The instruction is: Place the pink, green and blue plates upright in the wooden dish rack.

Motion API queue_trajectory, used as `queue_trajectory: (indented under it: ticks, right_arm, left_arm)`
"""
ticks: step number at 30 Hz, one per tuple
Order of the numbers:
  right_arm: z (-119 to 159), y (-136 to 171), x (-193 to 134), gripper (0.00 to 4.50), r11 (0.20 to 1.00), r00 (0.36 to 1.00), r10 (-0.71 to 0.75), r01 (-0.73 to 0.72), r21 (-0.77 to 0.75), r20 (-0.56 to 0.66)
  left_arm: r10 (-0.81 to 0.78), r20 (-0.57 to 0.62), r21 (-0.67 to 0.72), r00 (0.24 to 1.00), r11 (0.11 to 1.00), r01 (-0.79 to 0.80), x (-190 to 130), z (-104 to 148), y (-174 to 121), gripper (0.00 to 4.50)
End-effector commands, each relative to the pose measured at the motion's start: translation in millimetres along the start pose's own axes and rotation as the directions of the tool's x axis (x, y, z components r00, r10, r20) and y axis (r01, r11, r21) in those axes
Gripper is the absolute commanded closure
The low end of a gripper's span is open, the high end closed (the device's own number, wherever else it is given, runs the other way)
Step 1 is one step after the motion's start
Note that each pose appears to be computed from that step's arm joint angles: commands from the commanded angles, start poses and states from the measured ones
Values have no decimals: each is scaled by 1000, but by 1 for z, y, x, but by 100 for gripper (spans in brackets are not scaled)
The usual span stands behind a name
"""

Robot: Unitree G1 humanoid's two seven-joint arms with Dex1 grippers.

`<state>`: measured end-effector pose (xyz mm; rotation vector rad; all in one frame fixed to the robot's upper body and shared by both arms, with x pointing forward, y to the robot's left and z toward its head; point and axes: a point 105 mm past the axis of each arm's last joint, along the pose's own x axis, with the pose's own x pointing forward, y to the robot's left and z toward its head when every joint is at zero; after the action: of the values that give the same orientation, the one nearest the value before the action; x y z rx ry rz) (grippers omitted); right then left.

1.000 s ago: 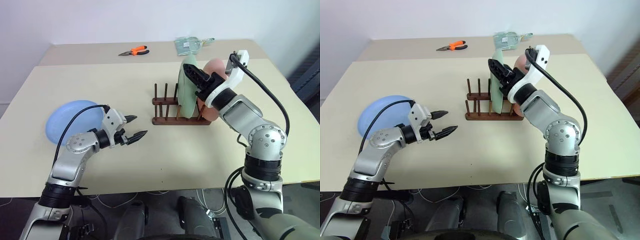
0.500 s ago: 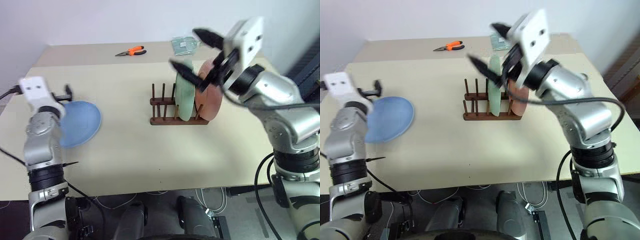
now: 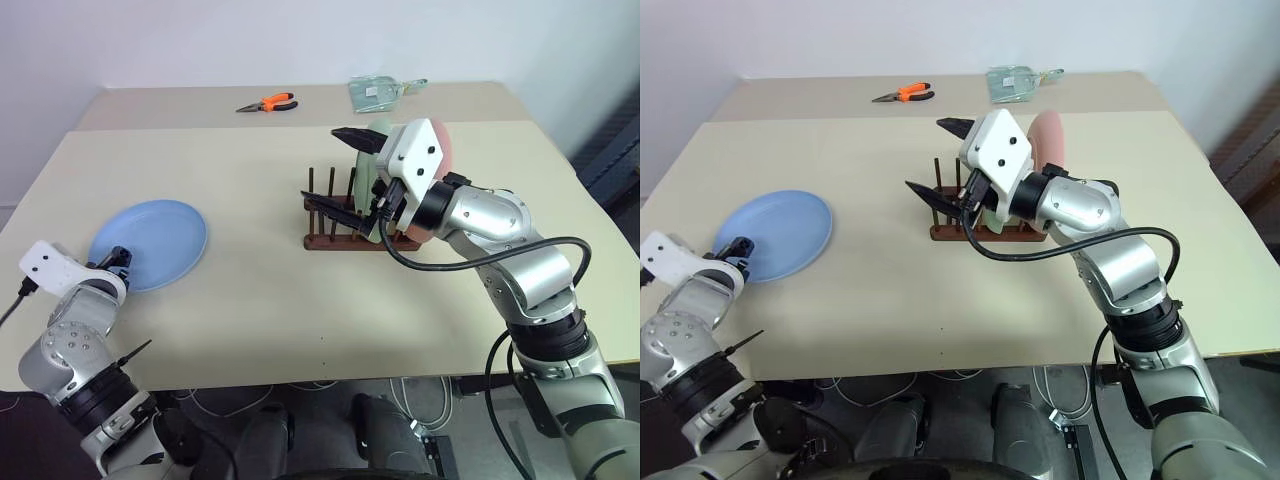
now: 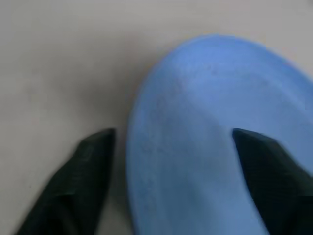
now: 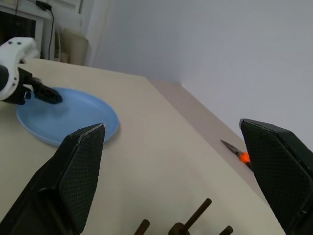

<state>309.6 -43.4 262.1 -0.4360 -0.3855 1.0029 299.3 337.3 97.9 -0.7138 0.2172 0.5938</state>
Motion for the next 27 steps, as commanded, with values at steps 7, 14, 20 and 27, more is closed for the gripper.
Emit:
queue_trajectory:
  ticks: [7,14,20,27]
  right_arm:
    - [1,23,13,0,978,995,95,-100,-185,-34]
    - [-18,33,43,0,844,987,103,-151,-515,-122]
    - [-39,24,60,53,784,985,44,-136,-606,-165]
    - [-29,26,64,391,783,993,45,-102,-613,-109]
  left_arm:
    - [-552,130,311,823,811,495,-37,30,-139,445]
    - [-787,98,469,609,576,669,-84,34,-218,445]
    - [-870,62,468,489,458,755,-114,31,-242,450]
    - [-872,72,418,484,467,779,-114,34,-232,415]
